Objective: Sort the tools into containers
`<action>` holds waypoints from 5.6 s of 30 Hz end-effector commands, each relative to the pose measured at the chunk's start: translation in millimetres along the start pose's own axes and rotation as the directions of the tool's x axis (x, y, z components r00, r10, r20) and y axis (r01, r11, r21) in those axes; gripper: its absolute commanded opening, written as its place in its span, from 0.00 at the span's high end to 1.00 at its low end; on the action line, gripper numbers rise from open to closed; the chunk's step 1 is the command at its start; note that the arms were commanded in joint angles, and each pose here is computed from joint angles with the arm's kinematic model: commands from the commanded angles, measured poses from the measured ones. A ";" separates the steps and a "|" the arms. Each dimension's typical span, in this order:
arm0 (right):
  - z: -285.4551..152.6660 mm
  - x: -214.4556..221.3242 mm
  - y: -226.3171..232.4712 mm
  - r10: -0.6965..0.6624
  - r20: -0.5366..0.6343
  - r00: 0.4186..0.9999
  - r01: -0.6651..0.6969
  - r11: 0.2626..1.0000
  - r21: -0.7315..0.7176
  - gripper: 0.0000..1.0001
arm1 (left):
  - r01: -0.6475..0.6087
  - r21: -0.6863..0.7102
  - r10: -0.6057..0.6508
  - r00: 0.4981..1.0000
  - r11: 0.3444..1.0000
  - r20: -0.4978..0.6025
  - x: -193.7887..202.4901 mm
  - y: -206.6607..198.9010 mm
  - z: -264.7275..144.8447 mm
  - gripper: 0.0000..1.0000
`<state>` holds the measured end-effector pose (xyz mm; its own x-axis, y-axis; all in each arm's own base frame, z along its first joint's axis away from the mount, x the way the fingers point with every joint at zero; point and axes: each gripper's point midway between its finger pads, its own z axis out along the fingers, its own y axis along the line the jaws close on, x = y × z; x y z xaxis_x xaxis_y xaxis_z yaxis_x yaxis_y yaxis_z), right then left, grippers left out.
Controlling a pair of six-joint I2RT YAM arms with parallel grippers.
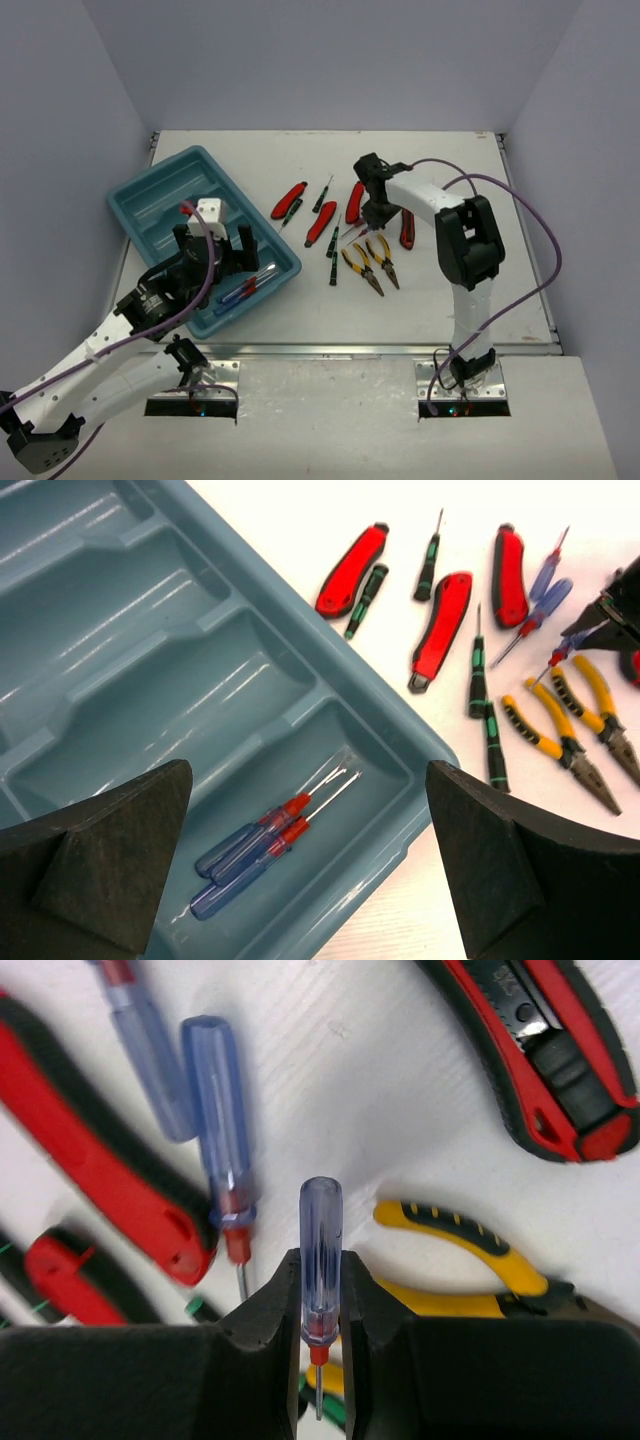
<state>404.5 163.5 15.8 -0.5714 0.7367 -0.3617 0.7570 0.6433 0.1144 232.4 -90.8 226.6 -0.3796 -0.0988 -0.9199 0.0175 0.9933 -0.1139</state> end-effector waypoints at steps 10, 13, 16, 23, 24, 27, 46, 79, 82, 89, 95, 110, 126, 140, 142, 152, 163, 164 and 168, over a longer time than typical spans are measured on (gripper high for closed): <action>-146.6 45.2 46.8 -0.024 -0.153 0.988 -0.073 0.800 -0.596 1.00 | 0.196 -0.004 -0.187 0.944 0.981 0.271 -60.3 26.4 -31.8 0.00; -174.0 76.6 53.2 -0.056 -0.165 0.985 -0.066 0.753 -0.654 1.00 | 0.208 -0.023 -0.193 0.940 0.978 0.282 -60.9 32.6 -31.6 0.00; -202.3 110.8 65.6 -0.076 -0.209 0.975 -0.094 0.711 -0.697 1.00 | 0.218 -0.042 -0.197 0.937 0.975 0.290 -59.6 39.6 -30.2 0.00; -220.2 174.6 93.5 -0.137 -0.193 0.972 -0.041 0.708 -0.705 1.00 | 0.276 -0.058 -0.241 0.908 0.959 0.344 -65.9 57.7 -32.0 0.00; -225.3 184.0 98.9 -0.151 -0.197 0.969 -0.035 0.703 -0.710 1.00 | 0.288 -0.063 -0.248 0.902 0.956 0.354 -67.1 60.7 -33.0 0.00; -219.6 217.1 113.3 -0.183 -0.209 0.961 -0.014 0.719 -0.695 1.00 | 0.321 -0.086 -0.265 0.884 0.943 0.385 -70.5 70.7 -38.1 0.00; -202.4 274.2 110.2 -0.226 -0.182 0.957 0.058 0.764 -0.642 0.59 | 0.356 -0.108 -0.278 0.857 0.928 0.433 -72.6 83.4 -48.7 0.00; -36.0 -61.9 -21.9 -0.007 0.068 0.998 0.009 1.000 -0.025 0.34 | 0.142 -0.016 -0.137 0.975 0.990 0.174 -39.5 30.9 4.7 0.00; -20.8 -62.5 -9.2 -0.019 0.050 0.999 0.019 1.000 -0.005 0.43 | 0.143 -0.018 -0.137 0.974 0.990 0.179 -40.0 32.0 3.7 0.00; -9.3 -59.2 22.1 -0.017 0.011 1.000 0.017 0.998 -0.055 0.44 | 0.139 -0.012 -0.135 0.975 0.990 0.176 -39.9 30.7 4.2 0.00; -9.4 -45.4 38.9 -0.036 0.012 0.999 0.037 0.994 -0.099 0.44 | 0.137 -0.008 -0.134 0.975 0.990 0.177 -40.1 30.0 4.0 0.00; 31.1 -6.9 34.6 -0.006 -0.084 0.996 0.006 1.000 -0.002 0.55 | 0.138 -0.004 -0.135 0.974 0.990 0.182 -40.9 30.4 2.4 0.00; -12.0 -16.0 36.5 0.086 -0.096 0.992 -0.092 0.994 -0.064 0.95 | 0.135 0.000 -0.133 0.975 0.991 0.179 -40.1 29.4 3.0 0.00; -162.8 34.5 73.2 -0.013 -0.160 0.987 -0.079 0.829 -0.554 1.00 | 0.193 -0.059 -0.175 0.957 0.979 0.231 -48.1 44.1 -4.3 0.00; -187.4 70.9 79.8 -0.075 -0.169 0.983 -0.045 0.791 -0.611 1.00 | 0.228 -0.088 -0.198 0.944 0.970 0.264 -52.4 53.2 -10.2 0.00; -237.5 222.3 85.3 -0.204 -0.233 0.951 -0.010 0.733 -0.681 1.00 | 0.438 -0.171 -0.313 0.819 0.883 0.482 -70.7 104.0 -58.2 0.00; -208.9 294.4 93.1 -0.219 -0.260 0.940 0.019 0.798 -0.603 0.86 | 0.420 -0.194 -0.296 0.837 0.886 0.460 -68.7 103.6 -54.7 0.00; -208.3 295.1 95.1 -0.217 -0.256 0.942 0.020 0.798 -0.603 0.85 | 0.419 -0.194 -0.296 0.838 0.887 0.458 -68.5 103.4 -54.7 0.00; -204.9 288.0 101.5 -0.193 -0.224 0.955 0.022 0.801 -0.599 0.81 | 0.421 -0.183 -0.299 0.834 0.889 0.464 -69.3 102.9 -56.0 0.00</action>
<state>225.0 475.5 76.7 -0.8284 0.5456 -0.1267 0.3905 0.7248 0.5676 209.6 19.0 290.3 0.0749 -0.3939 -0.9161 -0.3157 0.8620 -0.3965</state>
